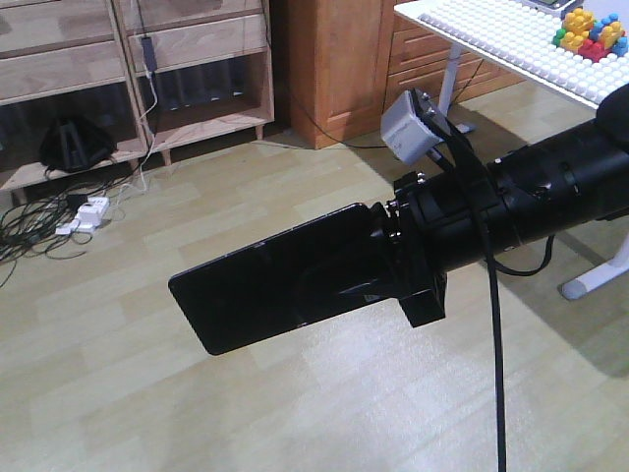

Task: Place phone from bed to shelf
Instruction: 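Carry the phone in the right gripper toward the wooden shelf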

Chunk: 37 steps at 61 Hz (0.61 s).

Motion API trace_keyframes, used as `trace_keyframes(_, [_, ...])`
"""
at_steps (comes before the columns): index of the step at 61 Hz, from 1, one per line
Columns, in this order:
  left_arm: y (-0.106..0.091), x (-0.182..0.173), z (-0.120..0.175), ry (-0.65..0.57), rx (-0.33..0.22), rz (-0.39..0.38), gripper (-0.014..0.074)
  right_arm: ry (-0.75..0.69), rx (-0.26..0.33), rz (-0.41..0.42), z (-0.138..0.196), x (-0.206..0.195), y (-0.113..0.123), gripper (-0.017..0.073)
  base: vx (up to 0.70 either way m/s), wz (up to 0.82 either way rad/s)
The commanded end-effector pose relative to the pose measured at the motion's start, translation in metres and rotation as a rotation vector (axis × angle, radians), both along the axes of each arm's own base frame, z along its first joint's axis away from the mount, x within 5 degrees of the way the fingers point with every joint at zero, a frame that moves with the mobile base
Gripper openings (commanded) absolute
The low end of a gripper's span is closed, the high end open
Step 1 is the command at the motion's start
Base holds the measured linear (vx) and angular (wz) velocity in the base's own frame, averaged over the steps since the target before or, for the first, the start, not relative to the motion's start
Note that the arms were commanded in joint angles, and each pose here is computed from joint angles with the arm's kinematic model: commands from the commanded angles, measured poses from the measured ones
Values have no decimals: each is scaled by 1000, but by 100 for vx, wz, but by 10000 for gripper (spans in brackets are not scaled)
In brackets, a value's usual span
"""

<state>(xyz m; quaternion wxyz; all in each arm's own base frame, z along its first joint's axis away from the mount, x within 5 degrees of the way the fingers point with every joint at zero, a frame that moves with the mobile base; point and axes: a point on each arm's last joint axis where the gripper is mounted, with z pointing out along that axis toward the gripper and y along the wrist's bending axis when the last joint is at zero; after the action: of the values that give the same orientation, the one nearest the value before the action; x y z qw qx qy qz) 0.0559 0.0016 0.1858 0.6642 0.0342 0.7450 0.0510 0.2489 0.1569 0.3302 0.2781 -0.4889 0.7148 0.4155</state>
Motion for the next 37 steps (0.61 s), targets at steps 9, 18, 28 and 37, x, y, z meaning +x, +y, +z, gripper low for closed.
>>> trace_keyframes(9, [0, -1, 15, -101, -11, 5, 1, -6, 103, 48, 24, -12, 0, -2, 49, -9])
trace_keyframes(18, [0, -1, 15, -101, -11, 5, 1, -6, 103, 48, 24, -12, 0, -2, 49, -6])
trace_keyframes(28, [0, -1, 15, -101, -11, 5, 1, -6, 103, 48, 24, -12, 0, -2, 50, -3])
trace_keyframes(37, [0, -1, 15, -101, -11, 5, 1, -6, 103, 48, 24, -12, 0, -2, 50, 1])
